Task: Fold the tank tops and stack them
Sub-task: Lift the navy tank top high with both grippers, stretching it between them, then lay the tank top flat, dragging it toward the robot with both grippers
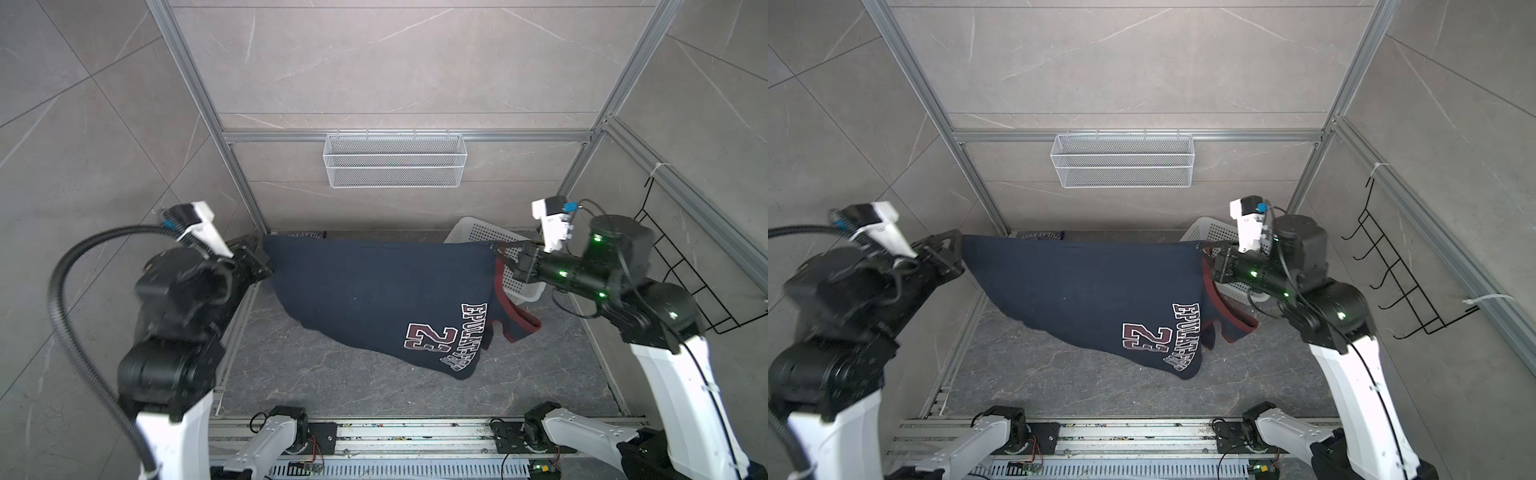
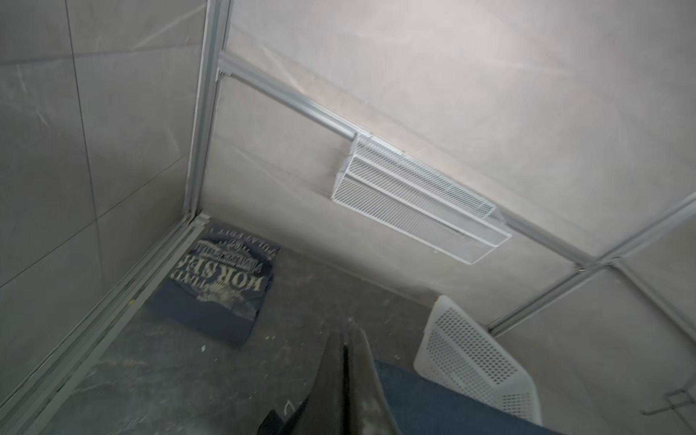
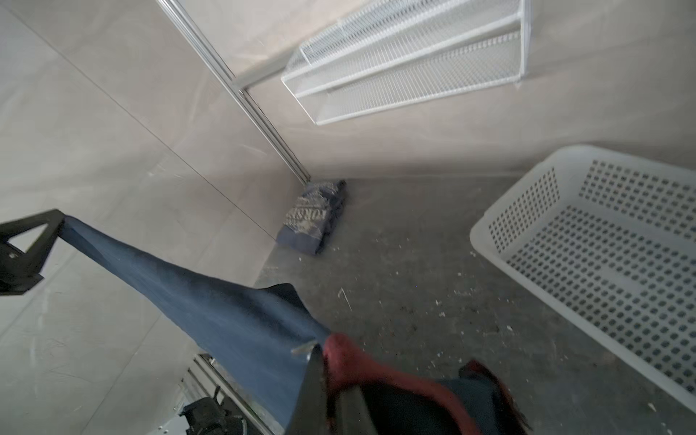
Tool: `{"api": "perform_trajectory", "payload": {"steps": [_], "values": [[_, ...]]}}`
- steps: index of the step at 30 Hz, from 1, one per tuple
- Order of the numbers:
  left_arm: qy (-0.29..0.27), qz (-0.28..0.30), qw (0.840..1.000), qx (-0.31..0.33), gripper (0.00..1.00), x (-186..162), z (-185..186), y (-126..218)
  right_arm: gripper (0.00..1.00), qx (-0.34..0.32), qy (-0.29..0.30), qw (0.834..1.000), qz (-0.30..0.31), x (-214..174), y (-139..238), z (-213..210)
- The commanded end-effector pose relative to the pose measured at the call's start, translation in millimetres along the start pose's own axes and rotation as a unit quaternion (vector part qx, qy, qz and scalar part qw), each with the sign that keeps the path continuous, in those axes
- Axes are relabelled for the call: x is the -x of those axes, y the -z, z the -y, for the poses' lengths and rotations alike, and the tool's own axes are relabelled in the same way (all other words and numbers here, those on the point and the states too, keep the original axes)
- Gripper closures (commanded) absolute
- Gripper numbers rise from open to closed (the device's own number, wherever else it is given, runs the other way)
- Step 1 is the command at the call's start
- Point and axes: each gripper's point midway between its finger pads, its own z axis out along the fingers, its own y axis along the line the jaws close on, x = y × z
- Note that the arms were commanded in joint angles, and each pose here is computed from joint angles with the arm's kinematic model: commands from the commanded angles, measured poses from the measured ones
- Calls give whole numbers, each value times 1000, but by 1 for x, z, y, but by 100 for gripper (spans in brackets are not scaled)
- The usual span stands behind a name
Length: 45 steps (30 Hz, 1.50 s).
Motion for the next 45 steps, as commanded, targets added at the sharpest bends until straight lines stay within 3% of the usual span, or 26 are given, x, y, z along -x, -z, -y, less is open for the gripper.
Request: {"api": "perform_trajectory", "payload": {"steps": [1, 4, 7, 12, 15, 20, 26, 32, 37, 41, 45], "values": [[-28, -142, 984, 106, 100, -68, -40, -64, 100, -52, -24, 994, -92, -51, -47, 42], [-18, -212, 969, 127, 100, -119, -56, -103, 100, -63, -55, 986, -146, -96, -89, 70], [-2, -244, 961, 132, 100, -154, -67, -127, 100, -76, -76, 979, -175, -127, -120, 94], [20, -251, 959, 133, 100, -167, -78, -144, 100, -98, -87, 974, -186, -139, -147, 117], [35, -222, 966, 128, 100, -135, -78, -148, 100, -88, -75, 981, -157, -103, -149, 107], [36, -136, 986, 92, 100, -46, -52, -149, 100, -66, -40, 995, -58, -4, -132, 67], [33, -29, 999, 32, 100, 56, -22, -138, 100, -47, -5, 997, 59, 93, -104, 29], [34, 60, 997, -18, 100, 111, -12, -99, 100, -24, 18, 995, 100, 131, -89, 6], [27, 44, 998, -46, 100, 75, -9, -71, 100, 12, 17, 997, 78, 105, -81, -3], [52, -39, 997, -53, 100, -17, -29, -54, 100, 40, -14, 999, 28, 39, -82, 6], [100, -143, 984, -28, 100, -126, -60, -34, 100, 40, -62, 994, -80, -65, -98, 31]]}}
